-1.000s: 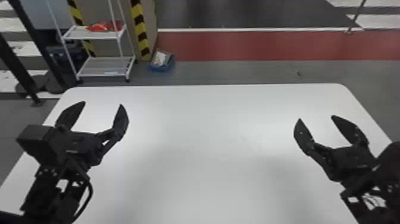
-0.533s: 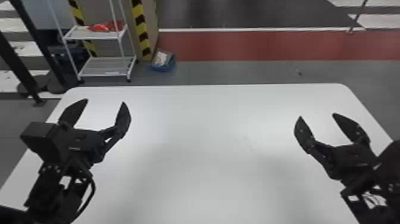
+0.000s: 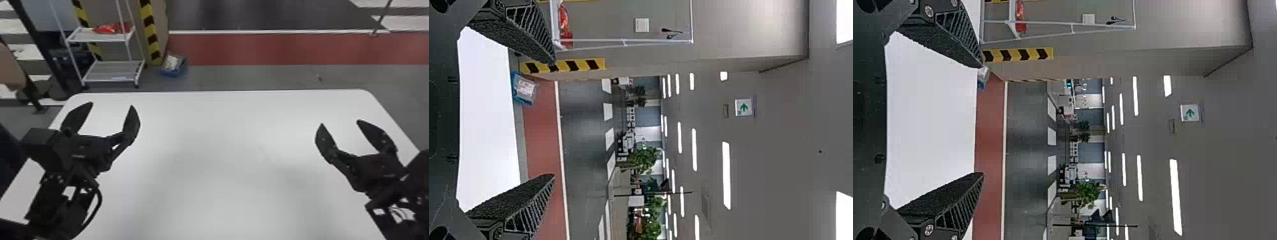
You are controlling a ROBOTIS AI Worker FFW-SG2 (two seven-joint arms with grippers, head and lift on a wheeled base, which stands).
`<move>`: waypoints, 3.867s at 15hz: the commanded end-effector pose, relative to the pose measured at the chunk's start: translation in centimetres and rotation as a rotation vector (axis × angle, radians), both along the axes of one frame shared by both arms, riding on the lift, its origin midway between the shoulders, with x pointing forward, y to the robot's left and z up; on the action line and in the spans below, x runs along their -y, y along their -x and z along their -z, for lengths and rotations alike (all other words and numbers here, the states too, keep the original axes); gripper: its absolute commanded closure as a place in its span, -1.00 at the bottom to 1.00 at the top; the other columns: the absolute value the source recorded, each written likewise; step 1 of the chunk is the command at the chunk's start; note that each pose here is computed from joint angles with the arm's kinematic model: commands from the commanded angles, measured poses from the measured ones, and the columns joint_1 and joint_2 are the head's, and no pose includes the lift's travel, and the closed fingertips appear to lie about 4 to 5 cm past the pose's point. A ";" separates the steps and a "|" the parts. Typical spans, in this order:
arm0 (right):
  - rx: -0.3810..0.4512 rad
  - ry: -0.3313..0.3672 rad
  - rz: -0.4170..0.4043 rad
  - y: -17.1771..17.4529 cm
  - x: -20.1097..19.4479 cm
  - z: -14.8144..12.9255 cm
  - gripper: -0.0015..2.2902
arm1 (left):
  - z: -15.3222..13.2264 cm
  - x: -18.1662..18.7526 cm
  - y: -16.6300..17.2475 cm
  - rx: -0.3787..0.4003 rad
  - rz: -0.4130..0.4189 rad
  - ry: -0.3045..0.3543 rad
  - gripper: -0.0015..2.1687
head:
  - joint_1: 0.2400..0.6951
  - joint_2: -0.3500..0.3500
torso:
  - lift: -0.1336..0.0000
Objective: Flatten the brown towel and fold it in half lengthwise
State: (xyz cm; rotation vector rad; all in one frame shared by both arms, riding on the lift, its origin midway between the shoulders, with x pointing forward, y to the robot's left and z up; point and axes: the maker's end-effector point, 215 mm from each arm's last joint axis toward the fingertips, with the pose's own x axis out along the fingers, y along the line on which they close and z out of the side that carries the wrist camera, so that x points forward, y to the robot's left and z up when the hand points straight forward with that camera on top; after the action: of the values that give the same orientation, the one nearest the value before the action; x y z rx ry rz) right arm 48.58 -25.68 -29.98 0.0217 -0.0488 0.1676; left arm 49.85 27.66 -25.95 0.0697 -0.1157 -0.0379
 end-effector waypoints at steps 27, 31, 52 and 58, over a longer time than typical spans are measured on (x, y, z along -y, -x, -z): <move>-0.010 0.015 0.003 0.7 0.1 0.2 -0.89 | 0.8 0.6 -0.3 -0.013 0.013 0.001 -0.92 | 1.00 0.04 | -0.92; -0.029 0.026 0.009 0.8 0.5 1.0 -0.88 | 1.2 0.5 -0.3 -0.020 0.011 0.001 -0.92 | 1.00 0.04 | -0.92; -0.351 0.095 0.092 -0.4 8.9 12.2 -0.72 | 1.7 0.6 -0.2 -0.029 0.016 -0.001 -0.92 | 1.00 -0.20 | -0.92; -0.379 0.087 0.124 -0.8 10.6 13.9 -0.72 | 1.9 0.7 -0.2 -0.032 0.019 0.000 -0.92 | 1.00 -0.28 | -0.92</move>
State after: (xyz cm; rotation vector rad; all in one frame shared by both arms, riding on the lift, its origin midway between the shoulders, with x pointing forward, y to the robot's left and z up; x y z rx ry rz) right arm 49.17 -36.13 -43.46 -0.0379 0.3295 0.0438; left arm 50.04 26.99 -27.79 0.0678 -0.0855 -0.0582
